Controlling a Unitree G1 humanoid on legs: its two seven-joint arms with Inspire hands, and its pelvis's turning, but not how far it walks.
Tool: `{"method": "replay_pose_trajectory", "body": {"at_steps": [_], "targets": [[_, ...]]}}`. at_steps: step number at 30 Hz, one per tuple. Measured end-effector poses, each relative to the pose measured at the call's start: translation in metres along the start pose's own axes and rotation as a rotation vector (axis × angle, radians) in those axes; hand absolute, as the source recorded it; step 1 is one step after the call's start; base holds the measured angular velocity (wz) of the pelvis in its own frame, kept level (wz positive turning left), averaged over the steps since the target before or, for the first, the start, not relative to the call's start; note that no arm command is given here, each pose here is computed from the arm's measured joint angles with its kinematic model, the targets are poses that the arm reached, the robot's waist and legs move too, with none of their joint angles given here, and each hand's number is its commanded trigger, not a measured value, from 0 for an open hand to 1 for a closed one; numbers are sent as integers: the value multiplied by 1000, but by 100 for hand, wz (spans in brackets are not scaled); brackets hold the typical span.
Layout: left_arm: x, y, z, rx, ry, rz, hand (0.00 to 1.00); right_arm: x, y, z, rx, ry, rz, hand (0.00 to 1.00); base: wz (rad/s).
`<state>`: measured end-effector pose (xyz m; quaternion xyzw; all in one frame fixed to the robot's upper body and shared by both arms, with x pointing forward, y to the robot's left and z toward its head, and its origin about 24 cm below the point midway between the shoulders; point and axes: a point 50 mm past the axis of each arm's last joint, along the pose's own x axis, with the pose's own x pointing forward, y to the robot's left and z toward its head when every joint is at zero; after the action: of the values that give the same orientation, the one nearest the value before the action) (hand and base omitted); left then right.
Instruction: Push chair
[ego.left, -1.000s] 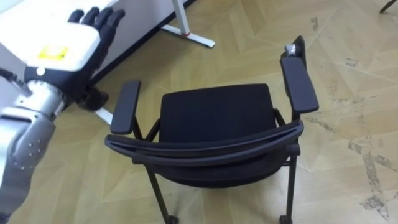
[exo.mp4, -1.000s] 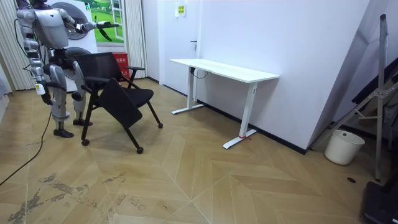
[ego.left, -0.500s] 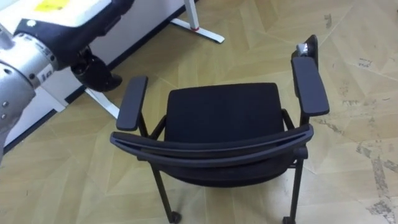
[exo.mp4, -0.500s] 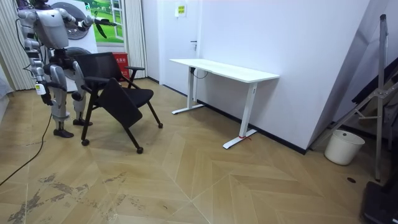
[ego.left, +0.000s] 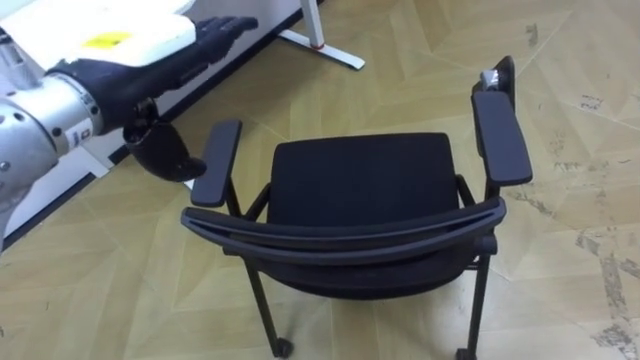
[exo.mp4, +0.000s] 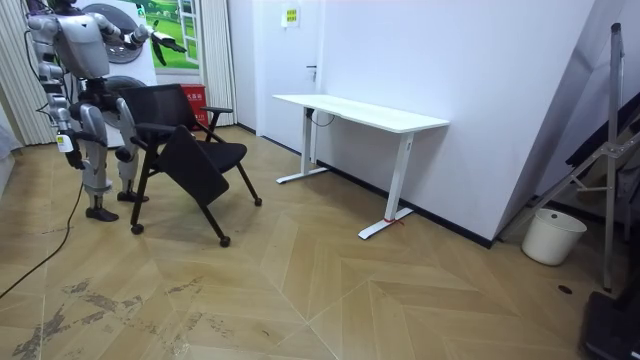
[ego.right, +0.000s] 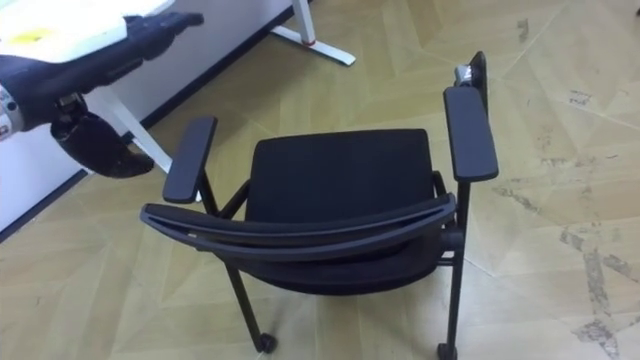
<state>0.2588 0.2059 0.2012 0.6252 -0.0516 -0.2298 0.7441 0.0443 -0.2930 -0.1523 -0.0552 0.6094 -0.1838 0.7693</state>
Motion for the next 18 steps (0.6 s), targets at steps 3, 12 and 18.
{"method": "replay_pose_trajectory", "body": {"at_steps": [3, 12, 18], "targets": [[0, -1, 0, -1, -1, -26, 0, 0, 0, 0, 0, 0, 0, 0, 0], [-1, -3, 2, -3, 2, -77, 0, 0, -1, -4, -1, 24, -3, 0, 0], [-5, -2, 15, 25, -45, -76, 0, 0, -1, -5, 1, 27, -7, 0, -1]]}}
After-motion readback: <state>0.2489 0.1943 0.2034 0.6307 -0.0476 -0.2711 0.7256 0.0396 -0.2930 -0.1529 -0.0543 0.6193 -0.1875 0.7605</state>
